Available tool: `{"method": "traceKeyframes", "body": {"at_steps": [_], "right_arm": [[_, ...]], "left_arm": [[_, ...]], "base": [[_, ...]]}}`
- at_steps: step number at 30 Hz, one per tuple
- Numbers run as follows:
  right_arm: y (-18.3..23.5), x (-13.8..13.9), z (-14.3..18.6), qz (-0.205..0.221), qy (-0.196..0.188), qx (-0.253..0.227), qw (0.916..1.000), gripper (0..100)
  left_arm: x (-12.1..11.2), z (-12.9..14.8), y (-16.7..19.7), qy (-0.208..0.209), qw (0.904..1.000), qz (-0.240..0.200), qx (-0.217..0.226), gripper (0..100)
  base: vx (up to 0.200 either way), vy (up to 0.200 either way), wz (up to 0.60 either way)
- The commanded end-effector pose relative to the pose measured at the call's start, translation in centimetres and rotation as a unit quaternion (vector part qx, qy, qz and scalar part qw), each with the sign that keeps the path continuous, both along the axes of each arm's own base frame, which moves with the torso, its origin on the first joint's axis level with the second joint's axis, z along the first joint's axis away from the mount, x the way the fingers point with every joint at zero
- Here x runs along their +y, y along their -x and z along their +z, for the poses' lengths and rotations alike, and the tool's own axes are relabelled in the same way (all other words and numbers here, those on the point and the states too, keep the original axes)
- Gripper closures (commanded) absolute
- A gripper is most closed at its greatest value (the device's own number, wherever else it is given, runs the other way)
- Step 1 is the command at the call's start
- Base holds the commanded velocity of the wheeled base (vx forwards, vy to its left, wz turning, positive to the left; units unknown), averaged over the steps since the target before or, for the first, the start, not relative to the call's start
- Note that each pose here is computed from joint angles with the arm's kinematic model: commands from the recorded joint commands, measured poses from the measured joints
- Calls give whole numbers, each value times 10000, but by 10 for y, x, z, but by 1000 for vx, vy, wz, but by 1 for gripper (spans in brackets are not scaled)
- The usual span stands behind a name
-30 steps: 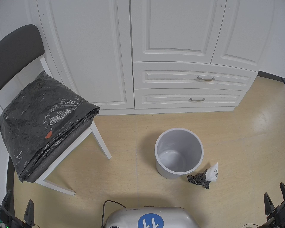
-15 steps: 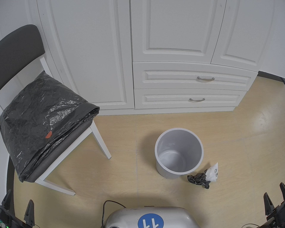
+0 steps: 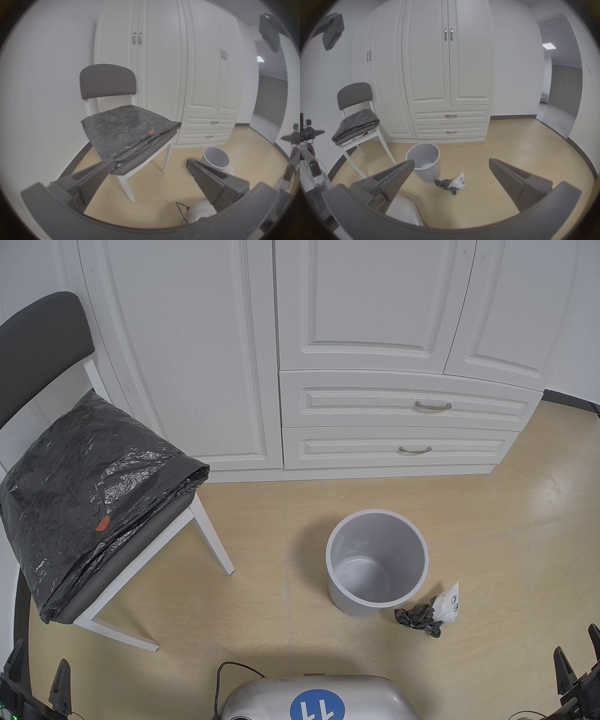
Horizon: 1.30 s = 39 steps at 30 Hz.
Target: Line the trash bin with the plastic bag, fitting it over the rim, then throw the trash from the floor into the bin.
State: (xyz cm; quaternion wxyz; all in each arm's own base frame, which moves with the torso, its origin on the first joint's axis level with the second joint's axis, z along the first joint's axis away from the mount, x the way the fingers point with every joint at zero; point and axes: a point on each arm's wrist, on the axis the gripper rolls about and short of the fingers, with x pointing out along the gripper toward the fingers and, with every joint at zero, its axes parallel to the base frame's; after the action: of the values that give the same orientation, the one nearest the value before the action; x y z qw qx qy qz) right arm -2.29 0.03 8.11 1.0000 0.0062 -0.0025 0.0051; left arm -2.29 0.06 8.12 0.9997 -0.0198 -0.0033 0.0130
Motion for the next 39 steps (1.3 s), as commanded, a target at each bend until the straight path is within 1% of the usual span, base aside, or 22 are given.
{"method": "traceKeyframes", "body": {"at_steps": [1,4,5,6,7,8,9,11,13,15,18,19,22,24,28,30,31,32,34,36,37,39], "right_arm": [[0,0,-5,-89,-77,-13,9999,0],[0,0,-4,-97,-16,-20,9999,0],[1,0,2,-53,84,-213,9997,0],[5,0,18,56,121,-666,9977,0],[5,0,18,56,121,-666,9977,0],[9,1,36,321,112,-1027,9941,0],[7,2,55,579,84,-1016,9931,0],[1,3,62,588,87,-840,9947,0],[-7,3,68,597,81,-611,9963,0],[-27,3,89,592,57,-207,9980,0],[-37,3,102,562,68,-55,9984,0],[-51,2,111,482,351,157,9981,0],[-69,-1,117,87,952,430,9945,0],[-75,-2,118,-89,994,578,9933,0],[-84,-2,114,-82,974,816,9919,0],[-90,-3,109,-133,956,1005,9902,0],[-91,-3,109,-132,956,1013,9902,0],[-91,-3,109,-150,947,999,9904,0],[-92,-3,110,-154,916,991,9907,0],[-91,-3,110,-170,846,969,9915,0],[-91,-3,111,-165,824,960,9918,0],[-92,-3,110,-162,824,991,9915,0]], "left_arm": [[1,-5,0,156,9998,152,-14,0],[1,-3,0,4,9998,168,-92,0],[1,4,1,-152,9992,175,-338,0],[0,24,6,-193,9951,128,-965,0],[0,24,6,-193,9951,128,-965,0],[0,44,13,-130,9890,-26,-1472,0],[-1,61,16,-73,9863,-280,-1626,0],[-1,66,17,-87,9873,-325,-1551,0],[-1,65,15,-98,9908,-333,-1308,0],[-1,72,5,-88,9973,-278,-667,0],[0,82,-1,-76,9991,18,-419,0],[1,97,-8,-77,9985,530,-131,0],[4,118,-24,-92,9946,970,354,0],[5,127,-38,-128,9911,1156,646,0],[11,139,-73,-596,9746,1726,1296,0],[22,142,-90,-1301,9505,2198,1769,0],[23,143,-91,-1337,9490,2227,1785,0],[34,146,-105,-1750,9341,2436,1934,0],[45,150,-118,-1985,9323,2411,1826,0],[51,148,-121,-1998,9397,2118,1793,0],[52,144,-118,-1980,9442,1844,1880,0],[52,132,-109,-1945,9425,1544,2239,0]], "base": [[0,0,0],[0,0,0],[0,0,0],[0,0,0],[0,0,0],[0,0,0],[0,0,0],[0,0,0],[0,0,0],[0,0,0],[0,0,0],[0,0,0],[0,0,0],[0,0,0],[0,0,0],[0,0,0],[0,0,0],[0,0,0],[0,0,0],[0,0,0],[0,0,0],[0,0,0]]}}
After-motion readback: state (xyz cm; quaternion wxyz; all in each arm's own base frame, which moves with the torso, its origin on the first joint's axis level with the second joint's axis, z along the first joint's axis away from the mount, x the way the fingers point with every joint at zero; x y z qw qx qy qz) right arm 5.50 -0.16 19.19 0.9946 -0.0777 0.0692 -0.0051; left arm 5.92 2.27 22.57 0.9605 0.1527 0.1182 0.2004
